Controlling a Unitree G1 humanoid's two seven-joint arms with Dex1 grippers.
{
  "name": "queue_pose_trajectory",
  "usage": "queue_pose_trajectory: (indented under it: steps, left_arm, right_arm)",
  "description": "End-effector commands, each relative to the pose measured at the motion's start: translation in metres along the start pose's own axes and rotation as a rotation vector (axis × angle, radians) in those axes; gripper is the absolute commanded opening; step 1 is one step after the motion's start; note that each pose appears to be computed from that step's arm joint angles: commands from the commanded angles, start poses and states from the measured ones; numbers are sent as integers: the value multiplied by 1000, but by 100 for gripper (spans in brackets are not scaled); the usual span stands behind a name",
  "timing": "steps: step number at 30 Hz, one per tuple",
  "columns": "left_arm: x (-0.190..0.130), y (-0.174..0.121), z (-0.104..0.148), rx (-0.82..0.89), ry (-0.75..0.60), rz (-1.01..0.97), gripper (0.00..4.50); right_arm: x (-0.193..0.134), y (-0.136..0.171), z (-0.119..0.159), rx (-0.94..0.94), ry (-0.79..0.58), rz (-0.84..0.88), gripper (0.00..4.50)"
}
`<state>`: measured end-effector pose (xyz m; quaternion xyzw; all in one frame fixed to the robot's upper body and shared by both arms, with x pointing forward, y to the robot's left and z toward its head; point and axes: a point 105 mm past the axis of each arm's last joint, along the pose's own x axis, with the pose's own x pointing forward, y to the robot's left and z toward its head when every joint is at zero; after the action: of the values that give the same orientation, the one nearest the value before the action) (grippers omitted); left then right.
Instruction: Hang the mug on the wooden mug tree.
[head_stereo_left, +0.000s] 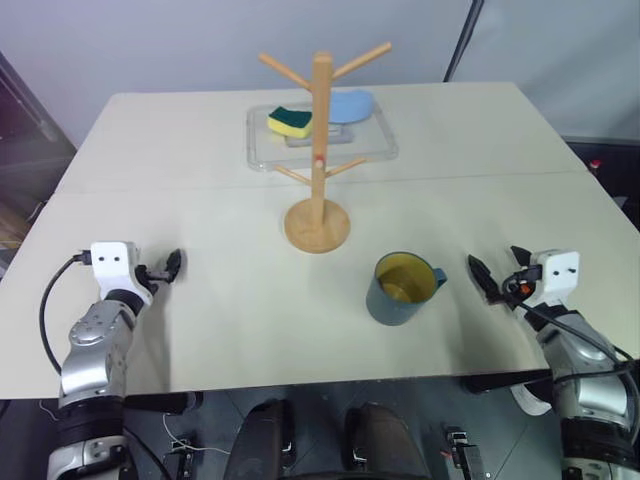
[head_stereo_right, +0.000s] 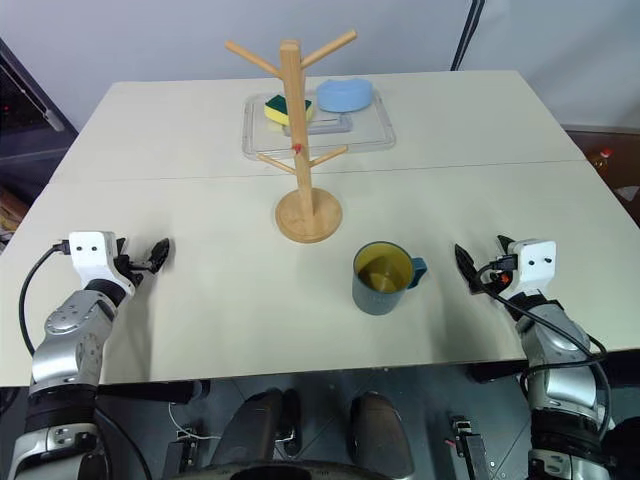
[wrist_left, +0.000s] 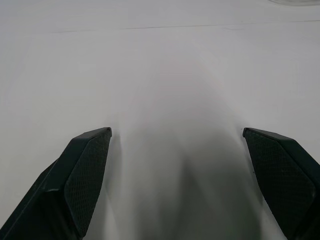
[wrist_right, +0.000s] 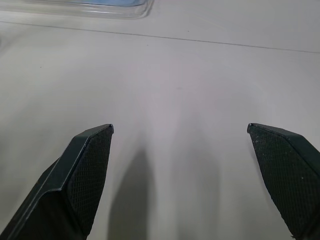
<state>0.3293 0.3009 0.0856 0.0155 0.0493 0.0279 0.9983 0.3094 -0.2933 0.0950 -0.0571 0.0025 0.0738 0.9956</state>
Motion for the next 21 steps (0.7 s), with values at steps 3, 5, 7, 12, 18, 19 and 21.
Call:
queue_pose_trajectory:
  steps: [3, 5, 7, 12, 18, 19, 21]
  left_arm:
    - [-3, 4, 14, -1, -51, 14, 450]
    - [-4, 3, 17, -17, -64, 3, 450]
    - [-3, -1, 19, -23, -72, -29, 450]
    - [-1, -16, 23, 7, -78, -107, 450]
    - [-16, -65, 38, 58, -142, -404, 450]
    - [-23, -77, 39, 81, -144, -489, 450]
    - [-36, -96, 39, 113, -144, -626, 450]
  right_arm:
    - [4, -2, 9, -16, -34, -7, 445]
    - [5, -2, 10, -17, -39, -7, 445]
    - [4, -3, 11, -19, -42, -10, 445]
    - [-1, -5, 13, -25, -47, -19, 445]
    - [-12, 4, 23, -42, -74, 25, 445]
    - [-16, 8, 26, -48, -78, 45, 445]
    - [-24, 15, 28, -56, -75, 84, 445]
